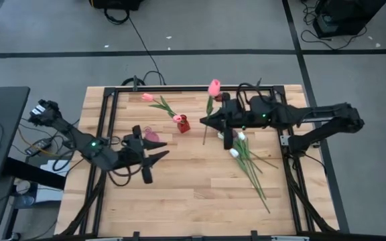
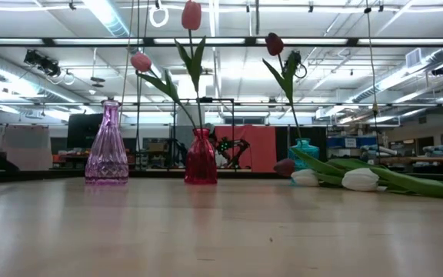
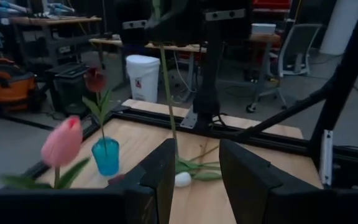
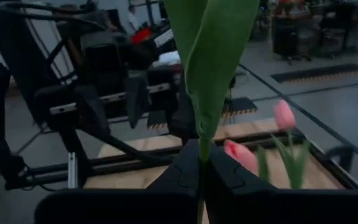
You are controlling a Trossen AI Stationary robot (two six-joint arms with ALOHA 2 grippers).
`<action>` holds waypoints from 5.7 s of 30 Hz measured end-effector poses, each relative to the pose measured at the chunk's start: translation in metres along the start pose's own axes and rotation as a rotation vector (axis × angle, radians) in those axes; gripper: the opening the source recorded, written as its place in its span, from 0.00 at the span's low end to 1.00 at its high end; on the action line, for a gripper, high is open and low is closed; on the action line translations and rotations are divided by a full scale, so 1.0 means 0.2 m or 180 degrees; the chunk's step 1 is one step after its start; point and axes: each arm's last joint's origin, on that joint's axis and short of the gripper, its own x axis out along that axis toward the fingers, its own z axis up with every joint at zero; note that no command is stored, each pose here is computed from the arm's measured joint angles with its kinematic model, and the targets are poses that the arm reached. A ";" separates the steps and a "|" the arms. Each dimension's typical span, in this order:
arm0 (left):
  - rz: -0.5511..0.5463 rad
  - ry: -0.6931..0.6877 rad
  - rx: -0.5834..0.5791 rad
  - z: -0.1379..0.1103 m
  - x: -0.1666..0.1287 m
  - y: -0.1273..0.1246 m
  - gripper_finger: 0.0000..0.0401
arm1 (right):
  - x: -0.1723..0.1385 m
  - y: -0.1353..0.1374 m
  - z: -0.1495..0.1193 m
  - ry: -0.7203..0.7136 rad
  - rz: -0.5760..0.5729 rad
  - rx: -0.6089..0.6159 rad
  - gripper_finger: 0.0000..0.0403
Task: Sort flowers into vase by color
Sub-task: Put the pink tulip into the red vase, then put the right red tulip into the blue vase
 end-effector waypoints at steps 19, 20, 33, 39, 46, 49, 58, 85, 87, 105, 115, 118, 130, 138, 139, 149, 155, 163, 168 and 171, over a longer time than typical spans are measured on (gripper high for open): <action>0.0418 0.0142 0.0475 -0.10 0.41 -0.09 0.35 | 0.18 0.19 -0.11 -0.0168 0.0337 -0.0452 0.04; 0.0437 0.0127 0.0462 -0.10 0.42 -0.09 0.36 | 0.19 0.19 -0.11 -0.0154 0.0343 -0.0460 0.04; 0.0440 0.0056 0.0357 -0.10 0.49 -0.05 0.43 | 0.25 0.21 -0.17 -0.0105 0.0371 -0.0531 0.04; 0.0419 0.0061 0.0375 -0.10 0.49 -0.05 0.17 | 0.25 0.21 -0.17 -0.0093 0.0349 -0.0553 0.05; 0.0327 0.0056 0.0426 -0.10 0.49 -0.06 0.03 | 0.25 0.21 -0.18 0.0001 0.0393 -0.0429 0.16; 0.0307 0.0078 0.0514 -0.10 0.47 -0.08 0.02 | 0.23 0.21 -0.20 0.0177 0.0379 -0.0403 0.22; 0.0373 0.0123 0.0700 -0.12 0.35 -0.10 0.02 | 0.09 0.14 -0.19 0.0463 0.0127 -0.0275 0.29; 0.1530 -0.0720 0.0302 -0.52 0.35 0.35 0.02 | -0.19 -0.04 -0.47 0.0629 -0.0076 0.0163 0.29; 0.1556 -0.0743 0.0312 -0.52 0.38 0.38 0.02 | -0.18 -0.03 -0.49 0.0629 -0.0034 0.0159 0.29; 0.1407 -0.0941 0.0202 -0.49 0.49 0.60 0.02 | -0.15 0.02 -0.56 0.0541 0.0237 0.0048 0.29; 0.1321 -0.0914 0.0168 -0.50 0.60 0.67 0.02 | -0.07 0.03 -0.61 0.0551 0.0266 0.0006 0.29; 0.1349 -0.0824 0.0213 -0.53 0.66 0.67 0.02 | -0.06 0.03 -0.62 0.0581 0.0261 -0.0010 0.29; 0.1532 -0.0526 0.0204 -0.66 0.73 0.68 0.02 | -0.07 0.03 -0.62 0.0608 0.0346 -0.0015 0.29; 0.1527 -0.0400 0.0233 -0.68 0.73 0.67 0.04 | -0.07 0.03 -0.62 0.0598 0.0348 -0.0014 0.29; 0.1527 -0.0382 0.0230 -0.68 0.73 0.67 0.05 | -0.07 0.03 -0.62 0.0598 0.0348 -0.0014 0.29; 0.1474 -0.0311 0.0210 -0.70 0.73 0.65 0.34 | -0.07 0.03 -0.62 0.0596 0.0348 -0.0013 0.29; 0.1439 -0.0186 0.0270 -0.68 0.71 0.64 0.41 | -0.07 0.03 -0.62 0.0595 0.0345 -0.0014 0.29; 0.1332 -0.0141 0.0324 -0.59 0.63 0.60 0.42 | -0.07 0.03 -0.62 0.0591 0.0329 -0.0015 0.29; 0.1173 -0.0071 0.0402 -0.54 0.57 0.57 0.42 | -0.07 0.03 -0.62 0.0588 0.0322 -0.0016 0.29; 0.1128 0.0012 0.0450 -0.53 0.54 0.56 0.42 | -0.07 0.03 -0.62 0.0588 0.0322 -0.0016 0.29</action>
